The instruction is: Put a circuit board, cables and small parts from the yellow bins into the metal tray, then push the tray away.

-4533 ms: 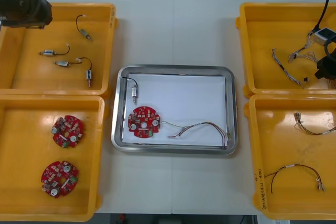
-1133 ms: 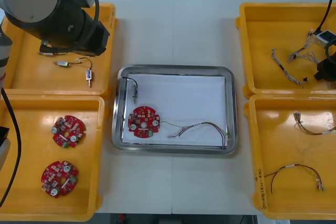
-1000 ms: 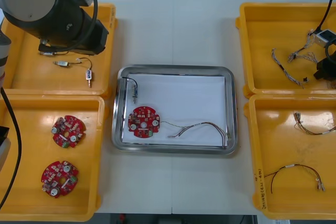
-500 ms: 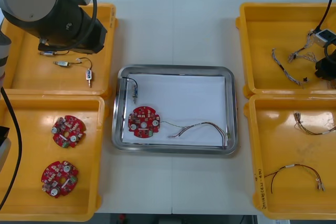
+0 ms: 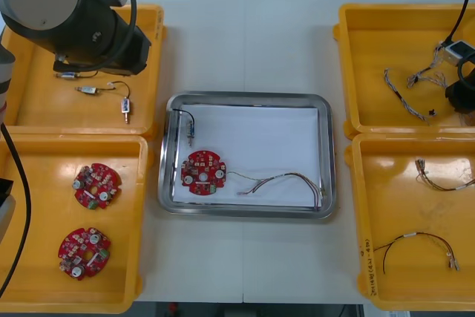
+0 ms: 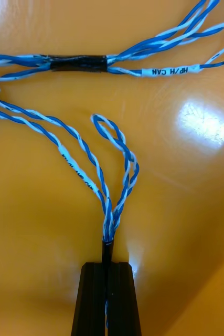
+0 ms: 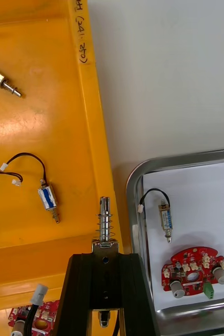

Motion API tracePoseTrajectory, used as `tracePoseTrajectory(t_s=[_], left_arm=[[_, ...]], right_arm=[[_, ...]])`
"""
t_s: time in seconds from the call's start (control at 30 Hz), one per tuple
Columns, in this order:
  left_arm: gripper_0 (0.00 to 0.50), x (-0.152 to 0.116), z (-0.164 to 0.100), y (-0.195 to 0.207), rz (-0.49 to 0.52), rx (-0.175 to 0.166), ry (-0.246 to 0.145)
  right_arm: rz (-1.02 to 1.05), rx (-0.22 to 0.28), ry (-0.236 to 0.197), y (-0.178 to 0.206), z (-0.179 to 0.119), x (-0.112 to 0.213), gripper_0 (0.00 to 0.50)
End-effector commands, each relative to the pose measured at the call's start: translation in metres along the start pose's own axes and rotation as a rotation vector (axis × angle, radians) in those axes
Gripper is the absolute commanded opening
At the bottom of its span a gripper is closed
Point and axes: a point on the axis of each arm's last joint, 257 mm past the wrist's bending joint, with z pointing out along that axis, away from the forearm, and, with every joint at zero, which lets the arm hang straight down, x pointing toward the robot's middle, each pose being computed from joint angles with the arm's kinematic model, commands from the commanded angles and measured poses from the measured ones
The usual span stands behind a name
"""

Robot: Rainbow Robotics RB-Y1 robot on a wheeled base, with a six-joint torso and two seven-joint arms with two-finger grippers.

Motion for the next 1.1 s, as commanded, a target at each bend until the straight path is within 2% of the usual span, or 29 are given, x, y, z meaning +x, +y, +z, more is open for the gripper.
tracePoseTrajectory(t_s=[0.03, 0.33, 0.53, 0.6, 0.73, 0.8, 0.93, 1.07, 1.1], left_arm=[[0.002, -0.007, -0.011, -0.003, -0.080, 0.018, -0.043], [0.001, -0.007, -0.014, -0.006, -0.076, 0.028, -0.048], [0.001, -0.007, -0.014, -0.006, -0.077, 0.028, -0.049], [0.002, -0.007, -0.014, -0.006, -0.077, 0.028, -0.049], [0.000, -0.008, -0.014, -0.006, -0.078, 0.028, -0.050], [0.001, -0.008, -0.014, -0.005, -0.079, 0.027, -0.050], [0.000, -0.008, -0.014, -0.005, -0.078, 0.027, -0.051], [0.001, -0.008, -0.014, -0.005, -0.078, 0.027, -0.051], [0.000, -0.008, -0.014, -0.005, -0.078, 0.027, -0.051]], right_arm=[[-0.065, 0.003, 0.020, 0.010, -0.005, -0.010, 0.000], [-0.146, 0.009, 0.046, 0.005, -0.059, -0.033, 0.000], [-0.146, -0.055, 0.049, 0.015, -0.105, -0.038, 0.000], [-0.150, -0.071, 0.062, 0.019, -0.118, -0.036, 0.000], [-0.162, -0.096, 0.092, 0.030, -0.148, -0.032, 0.000], [-0.171, -0.093, 0.094, 0.032, -0.161, -0.033, 0.000], [-0.196, -0.022, 0.019, 0.024, -0.186, -0.056, 0.000], [-0.222, 0.030, -0.051, 0.022, -0.207, -0.075, 0.000], [-0.227, 0.038, -0.057, 0.022, -0.210, -0.077, 0.000]])
